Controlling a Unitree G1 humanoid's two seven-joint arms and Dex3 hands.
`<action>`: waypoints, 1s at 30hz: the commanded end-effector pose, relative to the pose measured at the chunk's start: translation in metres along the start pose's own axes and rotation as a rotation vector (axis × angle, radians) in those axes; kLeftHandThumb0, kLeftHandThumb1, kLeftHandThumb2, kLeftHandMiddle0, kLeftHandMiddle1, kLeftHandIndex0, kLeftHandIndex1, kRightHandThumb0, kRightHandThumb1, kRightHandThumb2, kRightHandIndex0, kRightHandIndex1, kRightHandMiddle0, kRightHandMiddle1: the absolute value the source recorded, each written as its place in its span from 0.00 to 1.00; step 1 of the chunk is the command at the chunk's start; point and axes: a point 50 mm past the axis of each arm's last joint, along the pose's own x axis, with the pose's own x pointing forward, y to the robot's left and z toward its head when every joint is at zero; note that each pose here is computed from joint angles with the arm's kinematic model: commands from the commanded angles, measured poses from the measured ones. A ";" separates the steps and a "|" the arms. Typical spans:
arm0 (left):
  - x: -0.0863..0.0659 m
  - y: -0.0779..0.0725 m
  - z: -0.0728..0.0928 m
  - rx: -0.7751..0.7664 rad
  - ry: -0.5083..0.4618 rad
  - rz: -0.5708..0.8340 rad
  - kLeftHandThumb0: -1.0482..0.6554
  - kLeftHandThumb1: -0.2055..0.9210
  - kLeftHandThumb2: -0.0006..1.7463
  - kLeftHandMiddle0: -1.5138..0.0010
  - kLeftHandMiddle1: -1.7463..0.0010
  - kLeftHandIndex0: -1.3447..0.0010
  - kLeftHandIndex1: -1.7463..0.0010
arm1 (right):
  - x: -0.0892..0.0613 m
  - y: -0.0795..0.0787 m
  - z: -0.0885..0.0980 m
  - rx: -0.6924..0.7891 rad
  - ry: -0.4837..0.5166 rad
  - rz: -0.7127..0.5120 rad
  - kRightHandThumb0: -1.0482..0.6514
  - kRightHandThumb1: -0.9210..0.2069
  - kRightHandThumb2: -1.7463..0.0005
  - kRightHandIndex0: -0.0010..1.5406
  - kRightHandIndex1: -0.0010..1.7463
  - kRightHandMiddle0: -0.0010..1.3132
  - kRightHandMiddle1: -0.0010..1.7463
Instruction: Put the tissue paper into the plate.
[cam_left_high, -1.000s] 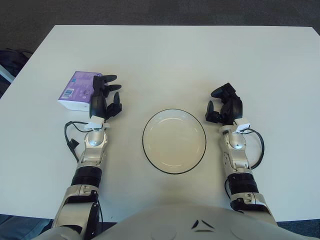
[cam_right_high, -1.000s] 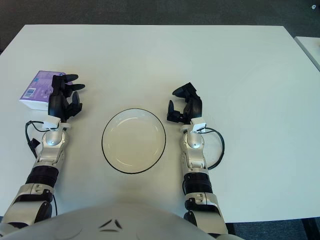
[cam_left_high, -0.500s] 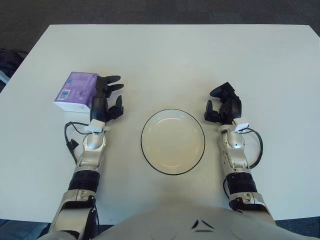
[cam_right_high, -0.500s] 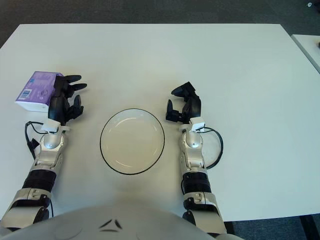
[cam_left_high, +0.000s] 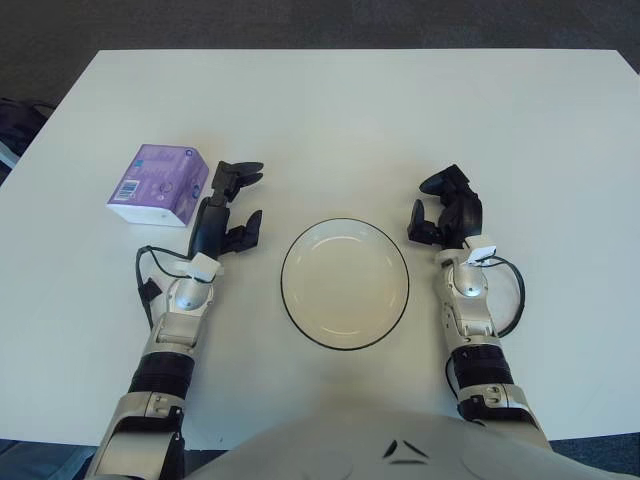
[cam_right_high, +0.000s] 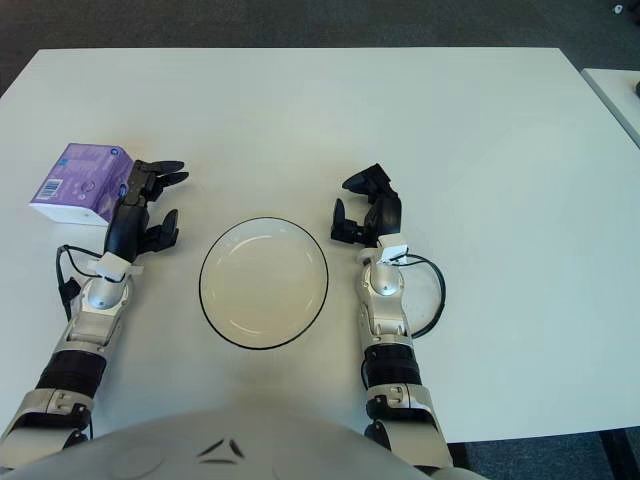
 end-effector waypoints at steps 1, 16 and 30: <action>-0.049 -0.020 -0.019 -0.034 0.165 -0.064 0.24 1.00 0.39 0.78 0.66 0.98 0.39 | -0.048 -0.008 -0.064 -0.053 0.372 -0.024 0.61 0.69 0.16 0.49 1.00 0.45 0.91; -0.015 0.007 0.015 0.104 -0.155 -0.048 0.19 1.00 0.33 0.75 0.68 0.98 0.41 | -0.046 -0.004 -0.068 -0.069 0.380 -0.013 0.61 0.69 0.15 0.49 1.00 0.44 0.92; 0.037 0.057 0.047 0.464 -0.361 0.035 0.22 1.00 0.21 0.76 0.72 1.00 0.42 | -0.043 0.001 -0.074 -0.060 0.402 -0.017 0.61 0.68 0.16 0.48 1.00 0.45 0.91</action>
